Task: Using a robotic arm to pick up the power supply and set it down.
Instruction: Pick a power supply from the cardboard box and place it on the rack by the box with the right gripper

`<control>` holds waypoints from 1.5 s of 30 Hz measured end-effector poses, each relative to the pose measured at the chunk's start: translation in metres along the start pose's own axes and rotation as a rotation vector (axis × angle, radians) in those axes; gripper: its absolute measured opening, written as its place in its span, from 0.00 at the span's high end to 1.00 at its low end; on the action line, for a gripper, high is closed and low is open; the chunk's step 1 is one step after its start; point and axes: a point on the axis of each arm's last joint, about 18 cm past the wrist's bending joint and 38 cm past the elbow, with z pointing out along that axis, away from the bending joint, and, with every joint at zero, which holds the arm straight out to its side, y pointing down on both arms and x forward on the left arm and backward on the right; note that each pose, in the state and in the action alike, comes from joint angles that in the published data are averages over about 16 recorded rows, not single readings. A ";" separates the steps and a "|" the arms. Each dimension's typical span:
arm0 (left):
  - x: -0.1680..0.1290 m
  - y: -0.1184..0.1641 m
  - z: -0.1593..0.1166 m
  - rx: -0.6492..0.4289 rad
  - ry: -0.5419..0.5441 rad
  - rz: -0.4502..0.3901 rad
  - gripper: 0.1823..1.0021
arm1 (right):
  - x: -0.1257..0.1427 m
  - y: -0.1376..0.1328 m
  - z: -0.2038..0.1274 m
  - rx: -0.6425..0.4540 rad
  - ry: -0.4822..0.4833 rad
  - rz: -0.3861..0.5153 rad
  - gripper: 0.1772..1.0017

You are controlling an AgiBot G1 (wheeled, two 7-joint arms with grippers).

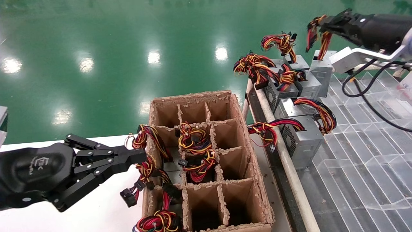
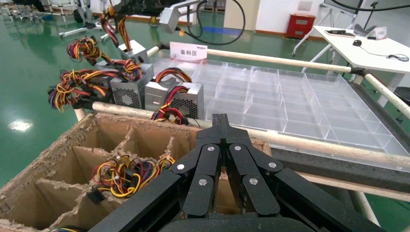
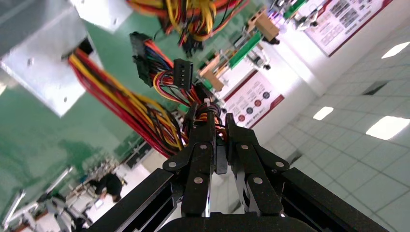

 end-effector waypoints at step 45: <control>0.000 0.000 0.000 0.000 0.000 0.000 0.99 | -0.012 -0.030 0.019 -0.014 -0.008 0.207 0.95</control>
